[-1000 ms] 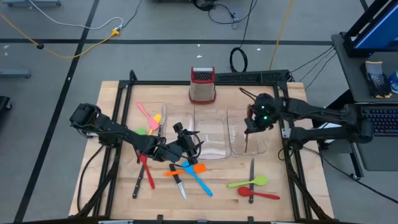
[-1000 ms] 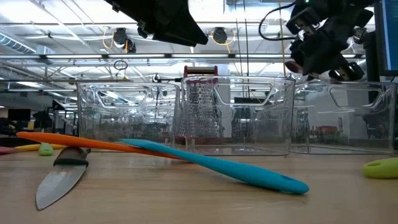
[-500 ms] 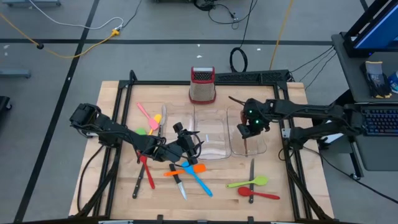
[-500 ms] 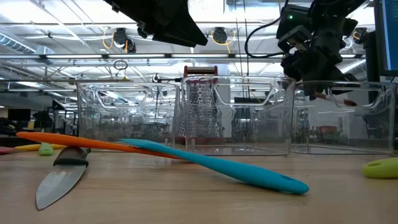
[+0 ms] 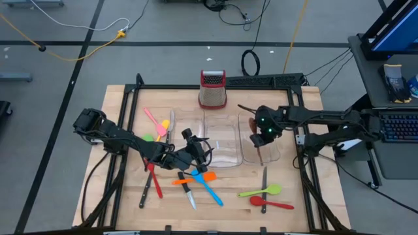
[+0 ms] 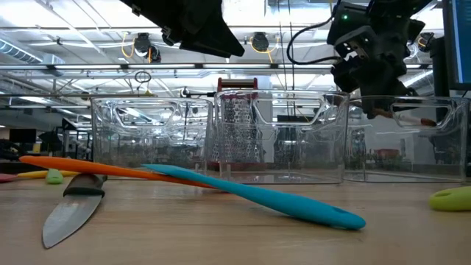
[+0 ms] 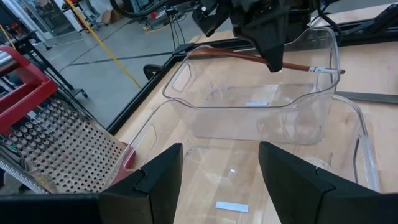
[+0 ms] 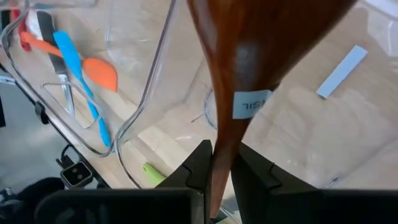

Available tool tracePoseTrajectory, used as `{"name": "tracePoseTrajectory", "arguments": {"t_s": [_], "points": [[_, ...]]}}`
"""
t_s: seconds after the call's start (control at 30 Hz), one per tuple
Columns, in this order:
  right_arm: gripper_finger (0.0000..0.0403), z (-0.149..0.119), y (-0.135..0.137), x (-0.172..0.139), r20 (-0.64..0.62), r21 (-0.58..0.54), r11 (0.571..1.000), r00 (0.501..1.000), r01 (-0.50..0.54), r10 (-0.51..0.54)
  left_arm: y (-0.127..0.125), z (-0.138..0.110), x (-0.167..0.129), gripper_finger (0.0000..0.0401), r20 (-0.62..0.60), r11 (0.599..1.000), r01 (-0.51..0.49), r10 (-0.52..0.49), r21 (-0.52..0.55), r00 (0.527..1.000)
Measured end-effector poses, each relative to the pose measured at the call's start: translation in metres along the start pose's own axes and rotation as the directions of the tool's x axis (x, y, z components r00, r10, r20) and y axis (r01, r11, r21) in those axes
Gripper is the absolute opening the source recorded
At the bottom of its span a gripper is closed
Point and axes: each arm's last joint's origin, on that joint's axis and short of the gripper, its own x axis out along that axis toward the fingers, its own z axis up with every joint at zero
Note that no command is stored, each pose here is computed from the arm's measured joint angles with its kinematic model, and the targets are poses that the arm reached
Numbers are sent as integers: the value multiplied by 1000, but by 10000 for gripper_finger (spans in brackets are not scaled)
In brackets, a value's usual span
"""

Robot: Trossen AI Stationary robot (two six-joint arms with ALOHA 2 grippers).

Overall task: Pick & Place Kitchen Items
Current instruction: Put the wooden serving spoon into the right transparent bin

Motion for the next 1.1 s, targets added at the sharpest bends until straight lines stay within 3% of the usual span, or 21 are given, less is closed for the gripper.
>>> {"name": "tracePoseTrajectory", "arguments": {"t_s": [0.4,0.77,1.1], "points": [[35,-6,4,3,-43,-152,988,999,-21,15,0,0,0,216,-1,1000,-2,2,0,1000],[35,-7,1,4,-73,-142,990,997,4,-15,7,0,6,216,-7,1000,-24,24,-12,1000],[35,-2,-2,18,-134,-96,995,990,29,-42,5,0,6,216,-9,999,28,-28,-14,1000]]}}
